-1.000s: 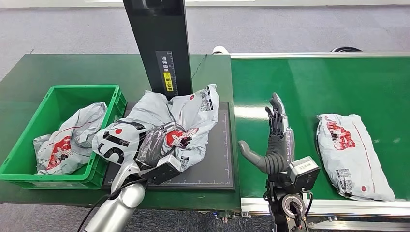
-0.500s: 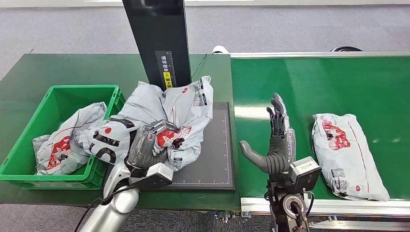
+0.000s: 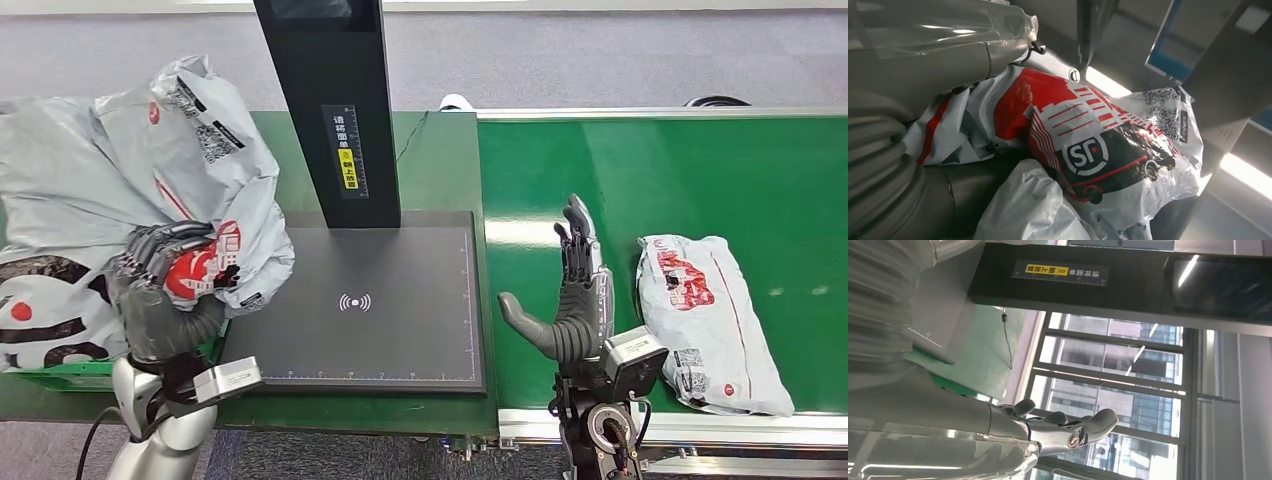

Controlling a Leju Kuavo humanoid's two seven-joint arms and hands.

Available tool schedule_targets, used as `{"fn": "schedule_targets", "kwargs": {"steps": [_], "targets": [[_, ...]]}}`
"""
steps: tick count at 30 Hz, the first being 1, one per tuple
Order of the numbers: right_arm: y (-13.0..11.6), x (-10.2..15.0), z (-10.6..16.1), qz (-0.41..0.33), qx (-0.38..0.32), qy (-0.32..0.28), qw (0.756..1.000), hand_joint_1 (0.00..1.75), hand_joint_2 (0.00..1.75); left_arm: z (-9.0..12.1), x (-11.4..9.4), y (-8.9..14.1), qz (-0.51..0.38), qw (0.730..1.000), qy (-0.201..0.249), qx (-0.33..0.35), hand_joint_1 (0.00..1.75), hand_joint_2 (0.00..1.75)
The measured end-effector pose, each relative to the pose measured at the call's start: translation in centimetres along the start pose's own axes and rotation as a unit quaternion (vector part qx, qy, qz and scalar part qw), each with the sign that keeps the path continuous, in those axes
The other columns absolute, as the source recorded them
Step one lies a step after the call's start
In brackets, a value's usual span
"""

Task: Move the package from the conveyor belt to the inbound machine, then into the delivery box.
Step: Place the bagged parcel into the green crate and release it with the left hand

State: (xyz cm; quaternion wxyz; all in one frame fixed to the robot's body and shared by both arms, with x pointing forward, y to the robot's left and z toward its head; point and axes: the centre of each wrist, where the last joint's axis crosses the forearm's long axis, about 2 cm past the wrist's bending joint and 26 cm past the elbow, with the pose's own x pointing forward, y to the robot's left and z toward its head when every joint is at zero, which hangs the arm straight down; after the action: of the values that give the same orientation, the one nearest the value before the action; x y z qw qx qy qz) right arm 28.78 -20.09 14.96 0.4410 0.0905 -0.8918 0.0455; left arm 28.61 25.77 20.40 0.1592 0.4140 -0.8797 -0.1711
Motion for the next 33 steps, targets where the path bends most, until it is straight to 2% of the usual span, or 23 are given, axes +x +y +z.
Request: {"fn": "schedule_targets", "kwargs": {"steps": [4,6,10,14,19,22,26,29,33], "targets": [[0.0,-0.1,0.4,-0.001,-0.001,0.003,1.000,0.00,1.75,0.7,-0.6,1.7,-0.023,0.999,-0.031,0.015,1.75,1.75],[0.1,-0.1,0.4,-0.001,-0.001,0.003,1.000,0.00,1.75,0.8,-0.8,2.2,-0.043,0.999,-0.020,0.015,1.75,1.75],[0.0,0.0,0.4,0.001,-0.002,0.003,1.000,0.00,1.75,0.7,-1.9,2.7,-0.089,0.995,0.045,-0.007,1.75,1.75],[0.0,0.3,0.4,0.008,0.000,0.006,1.000,0.00,1.75,0.5,-3.7,2.3,-0.114,0.982,0.131,-0.074,1.75,1.75],[-0.1,0.4,0.4,0.011,0.000,0.008,1.000,0.00,1.75,0.7,-5.2,1.9,-0.130,0.968,0.176,-0.123,1.75,1.75],[-0.1,0.4,0.4,0.013,0.008,0.010,1.000,0.00,1.75,0.9,-6.7,1.3,-0.148,0.936,0.256,-0.190,1.75,1.75],[-0.1,0.4,0.4,0.015,0.026,0.018,0.999,0.00,1.75,1.8,-10.1,0.5,-0.171,0.882,0.359,-0.252,1.75,1.75],[-0.1,0.3,0.5,0.018,0.033,0.022,0.999,0.00,1.75,2.8,-12.6,0.2,-0.186,0.847,0.410,-0.283,1.75,1.75],[0.1,0.2,0.5,0.018,0.034,0.025,0.999,0.00,1.75,3.7,-15.1,-0.1,-0.209,0.811,0.455,-0.302,1.75,1.75]]}}
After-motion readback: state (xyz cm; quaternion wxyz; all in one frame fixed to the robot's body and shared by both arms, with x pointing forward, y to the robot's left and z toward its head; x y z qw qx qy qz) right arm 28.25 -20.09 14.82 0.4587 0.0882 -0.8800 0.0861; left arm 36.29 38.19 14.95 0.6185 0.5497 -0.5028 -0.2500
